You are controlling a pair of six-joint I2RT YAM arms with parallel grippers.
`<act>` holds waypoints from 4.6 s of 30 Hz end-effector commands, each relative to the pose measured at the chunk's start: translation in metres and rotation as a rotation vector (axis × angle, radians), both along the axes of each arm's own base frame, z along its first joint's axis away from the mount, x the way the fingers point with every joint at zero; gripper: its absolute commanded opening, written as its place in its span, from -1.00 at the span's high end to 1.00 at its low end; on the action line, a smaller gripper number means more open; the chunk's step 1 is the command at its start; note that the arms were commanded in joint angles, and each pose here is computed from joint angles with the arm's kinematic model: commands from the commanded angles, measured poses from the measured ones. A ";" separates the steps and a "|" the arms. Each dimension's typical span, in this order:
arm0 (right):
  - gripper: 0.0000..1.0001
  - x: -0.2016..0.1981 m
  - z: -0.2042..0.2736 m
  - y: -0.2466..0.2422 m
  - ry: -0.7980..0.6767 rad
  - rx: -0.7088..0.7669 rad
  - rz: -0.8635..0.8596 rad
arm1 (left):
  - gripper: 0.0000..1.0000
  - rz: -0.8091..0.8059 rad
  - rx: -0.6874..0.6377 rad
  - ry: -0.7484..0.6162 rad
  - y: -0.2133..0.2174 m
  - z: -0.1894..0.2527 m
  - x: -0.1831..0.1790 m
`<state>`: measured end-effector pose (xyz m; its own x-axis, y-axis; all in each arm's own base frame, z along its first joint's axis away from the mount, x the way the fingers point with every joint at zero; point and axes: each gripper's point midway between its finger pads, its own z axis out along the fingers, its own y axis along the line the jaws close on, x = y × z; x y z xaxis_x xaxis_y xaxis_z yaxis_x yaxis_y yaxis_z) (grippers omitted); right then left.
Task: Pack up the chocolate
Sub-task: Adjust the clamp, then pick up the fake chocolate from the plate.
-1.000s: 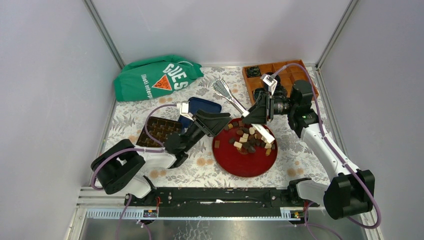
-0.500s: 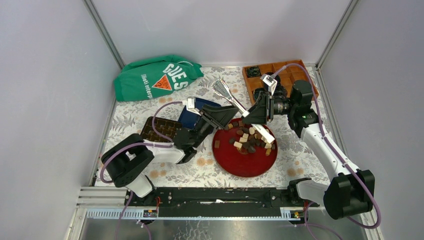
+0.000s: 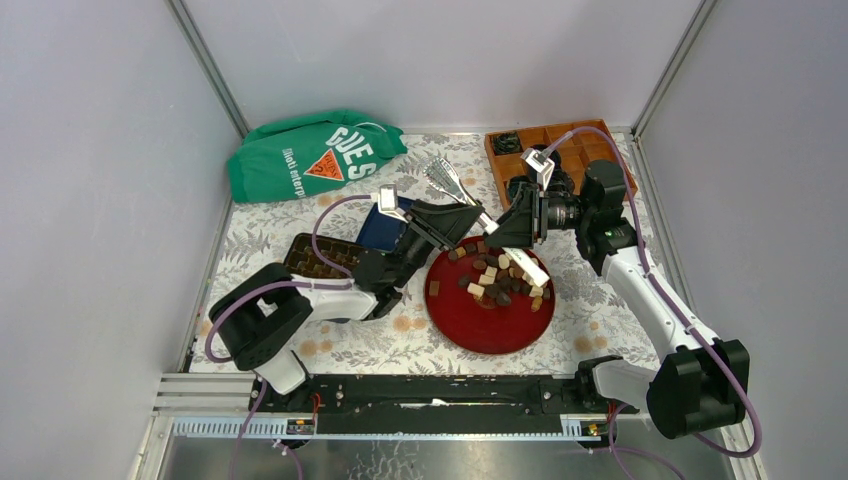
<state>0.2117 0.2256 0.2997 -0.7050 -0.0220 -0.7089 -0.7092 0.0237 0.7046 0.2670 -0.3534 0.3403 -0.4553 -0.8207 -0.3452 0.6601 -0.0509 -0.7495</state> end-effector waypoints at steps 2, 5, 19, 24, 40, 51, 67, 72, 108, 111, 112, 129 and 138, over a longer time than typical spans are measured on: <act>-0.09 -0.008 0.014 -0.002 -0.073 0.020 0.041 | -0.55 0.014 -0.059 -0.024 0.002 0.015 0.001; -0.08 -0.008 0.013 -0.002 -0.068 0.019 0.040 | -0.46 0.009 -0.066 -0.022 0.001 0.016 0.002; -0.05 -0.008 0.012 -0.002 -0.057 0.017 0.037 | 0.08 -0.014 -0.113 0.010 0.002 0.021 0.002; 0.06 -0.004 0.011 -0.002 -0.041 0.012 0.019 | 0.61 -0.022 -0.133 0.028 0.000 0.021 0.006; -0.06 0.005 0.009 0.000 -0.066 -0.032 -0.010 | 0.82 0.006 -0.181 0.084 0.006 0.020 0.016; 0.44 0.011 0.017 0.005 -0.013 -0.014 0.000 | 0.59 -0.013 -0.180 0.094 0.004 0.017 0.014; 0.30 0.002 0.025 0.000 -0.002 0.013 0.014 | -0.78 -0.005 -0.086 -0.004 0.007 0.017 -0.003; 0.20 -0.001 0.028 -0.005 -0.030 0.017 0.008 | -0.97 0.054 -0.002 0.003 0.027 -0.008 -0.013; 0.18 0.015 -0.049 -0.063 -0.231 -0.426 -0.226 | -0.66 0.076 1.209 0.580 0.157 -0.186 -0.029; 0.20 0.015 -0.057 -0.068 -0.231 -0.474 -0.218 | -0.66 0.043 1.184 0.549 0.153 -0.189 -0.036; 0.20 0.015 -0.059 -0.069 -0.234 -0.485 -0.215 | -0.67 0.032 1.185 0.533 0.154 -0.191 -0.039; 0.21 0.009 -0.103 -0.102 -0.352 -0.723 -0.192 | -0.43 -0.089 1.261 0.787 0.152 -0.262 -0.049; 0.21 -0.006 -0.116 -0.107 -0.426 -0.774 -0.116 | -0.06 -0.035 1.366 0.803 0.145 -0.280 -0.043</act>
